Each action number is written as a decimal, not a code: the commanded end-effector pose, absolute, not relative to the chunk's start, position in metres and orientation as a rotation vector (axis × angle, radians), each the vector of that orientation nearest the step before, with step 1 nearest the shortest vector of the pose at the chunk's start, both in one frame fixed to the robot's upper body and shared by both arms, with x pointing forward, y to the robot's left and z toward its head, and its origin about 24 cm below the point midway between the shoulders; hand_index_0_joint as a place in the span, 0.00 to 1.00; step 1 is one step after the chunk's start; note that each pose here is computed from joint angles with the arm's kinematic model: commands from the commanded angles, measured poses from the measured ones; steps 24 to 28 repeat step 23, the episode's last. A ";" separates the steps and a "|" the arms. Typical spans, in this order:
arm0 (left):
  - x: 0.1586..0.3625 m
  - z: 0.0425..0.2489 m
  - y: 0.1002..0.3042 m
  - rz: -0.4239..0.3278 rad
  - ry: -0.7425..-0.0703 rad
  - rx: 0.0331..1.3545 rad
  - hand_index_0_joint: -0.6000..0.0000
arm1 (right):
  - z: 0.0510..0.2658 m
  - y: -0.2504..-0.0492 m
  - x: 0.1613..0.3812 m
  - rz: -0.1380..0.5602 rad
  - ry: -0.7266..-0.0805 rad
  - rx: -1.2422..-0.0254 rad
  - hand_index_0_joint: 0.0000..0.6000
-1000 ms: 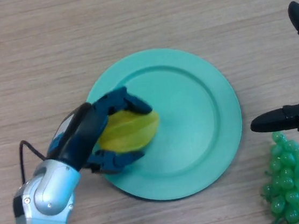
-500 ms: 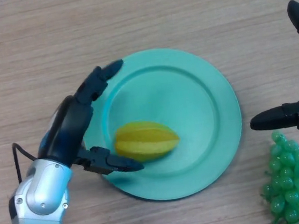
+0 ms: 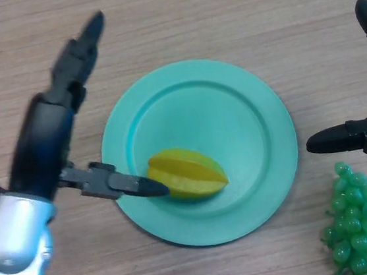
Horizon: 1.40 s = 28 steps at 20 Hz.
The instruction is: Pick up the yellow starfruit and place it on the plate
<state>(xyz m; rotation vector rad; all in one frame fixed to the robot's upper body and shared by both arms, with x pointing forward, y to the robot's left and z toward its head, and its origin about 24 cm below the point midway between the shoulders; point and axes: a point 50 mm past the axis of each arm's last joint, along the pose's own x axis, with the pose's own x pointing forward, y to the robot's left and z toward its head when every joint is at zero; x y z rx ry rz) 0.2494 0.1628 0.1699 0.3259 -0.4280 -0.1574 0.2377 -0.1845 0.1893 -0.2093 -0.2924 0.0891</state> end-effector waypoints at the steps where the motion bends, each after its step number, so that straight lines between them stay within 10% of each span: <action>1: 0.236 0.203 0.187 -0.011 -0.605 0.267 1.00 | 0.217 -0.181 0.226 0.069 -0.508 -0.246 0.00; 7: 0.234 0.212 0.202 0.106 -0.638 0.213 1.00 | 0.217 -0.176 0.231 0.089 -0.508 -0.221 0.00; 28: 0.223 0.216 0.201 0.084 -0.597 0.339 1.00 | 0.213 -0.167 0.233 0.116 -0.521 -0.257 0.00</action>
